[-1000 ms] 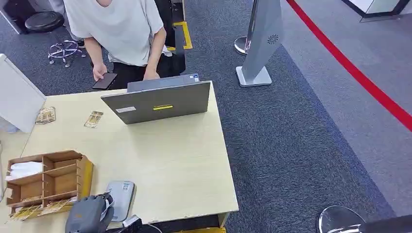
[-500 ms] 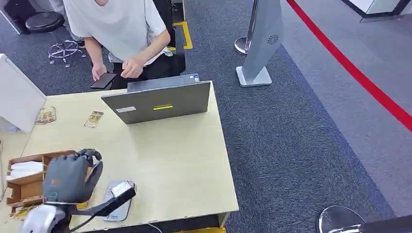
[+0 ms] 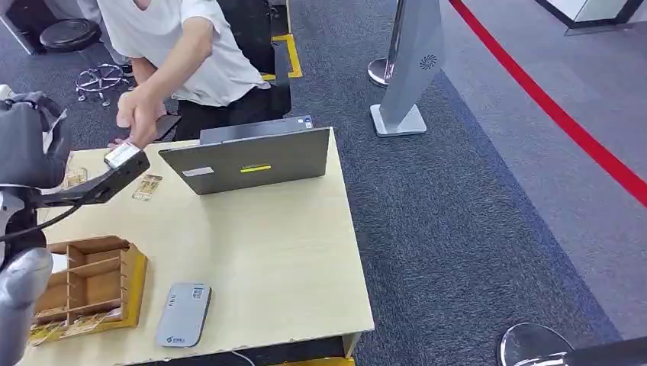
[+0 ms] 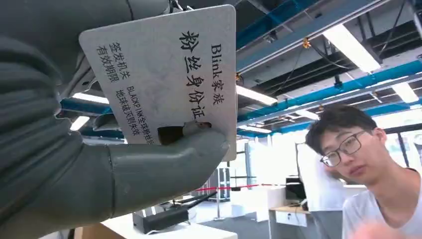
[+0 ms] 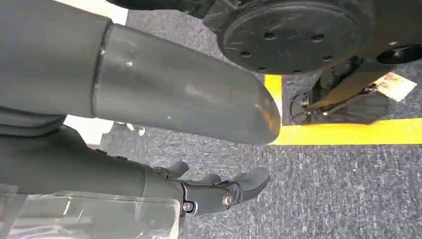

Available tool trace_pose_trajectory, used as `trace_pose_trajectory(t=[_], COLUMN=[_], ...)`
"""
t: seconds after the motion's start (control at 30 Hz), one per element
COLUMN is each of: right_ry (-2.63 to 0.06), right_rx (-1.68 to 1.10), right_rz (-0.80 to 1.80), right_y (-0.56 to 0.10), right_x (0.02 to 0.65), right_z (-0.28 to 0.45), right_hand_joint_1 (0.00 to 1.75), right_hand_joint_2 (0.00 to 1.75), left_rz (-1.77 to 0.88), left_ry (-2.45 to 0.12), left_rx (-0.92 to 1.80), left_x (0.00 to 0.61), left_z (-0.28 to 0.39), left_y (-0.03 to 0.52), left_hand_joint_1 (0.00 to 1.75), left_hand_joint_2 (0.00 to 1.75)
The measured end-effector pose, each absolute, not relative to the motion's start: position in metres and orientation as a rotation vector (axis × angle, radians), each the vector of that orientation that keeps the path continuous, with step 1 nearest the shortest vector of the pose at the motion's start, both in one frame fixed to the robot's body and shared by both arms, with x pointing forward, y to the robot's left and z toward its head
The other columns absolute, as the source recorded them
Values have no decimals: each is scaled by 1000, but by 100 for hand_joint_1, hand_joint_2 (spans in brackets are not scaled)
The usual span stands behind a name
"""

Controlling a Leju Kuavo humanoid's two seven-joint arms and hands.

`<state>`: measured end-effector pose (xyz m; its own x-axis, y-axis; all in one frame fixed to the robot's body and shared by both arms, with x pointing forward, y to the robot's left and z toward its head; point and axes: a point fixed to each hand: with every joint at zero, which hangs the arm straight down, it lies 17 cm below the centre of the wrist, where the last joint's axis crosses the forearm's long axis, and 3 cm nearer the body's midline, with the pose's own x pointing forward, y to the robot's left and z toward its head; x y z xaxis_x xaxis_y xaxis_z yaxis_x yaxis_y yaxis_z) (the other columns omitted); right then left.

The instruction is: Pass the card to the sensor for recognition and then transmit it.

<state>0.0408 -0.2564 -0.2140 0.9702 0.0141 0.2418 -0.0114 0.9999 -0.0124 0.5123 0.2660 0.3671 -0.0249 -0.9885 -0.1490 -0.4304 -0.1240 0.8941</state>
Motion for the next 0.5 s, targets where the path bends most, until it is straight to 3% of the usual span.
trace_pose_trajectory(t=[0.17,0.2,0.5], right_ry=[-225,-222,-197], right_rx=[-17,-18,-20], right_rz=[6,1,-7], right_y=[-260,-260,-263], right_x=[37,36,30], right_z=[-218,-219,-222], right_hand_joint_1=[0,0,0], right_hand_joint_2=[0,0,0], left_rz=[-1125,-1126,-1151], left_ry=[-1468,-1466,-1513], left_rx=[1617,1616,1558], left_x=[522,523,522], left_z=[360,359,350], left_y=[274,274,267], left_hand_joint_1=[175,0,0], left_hand_joint_2=[175,175,175])
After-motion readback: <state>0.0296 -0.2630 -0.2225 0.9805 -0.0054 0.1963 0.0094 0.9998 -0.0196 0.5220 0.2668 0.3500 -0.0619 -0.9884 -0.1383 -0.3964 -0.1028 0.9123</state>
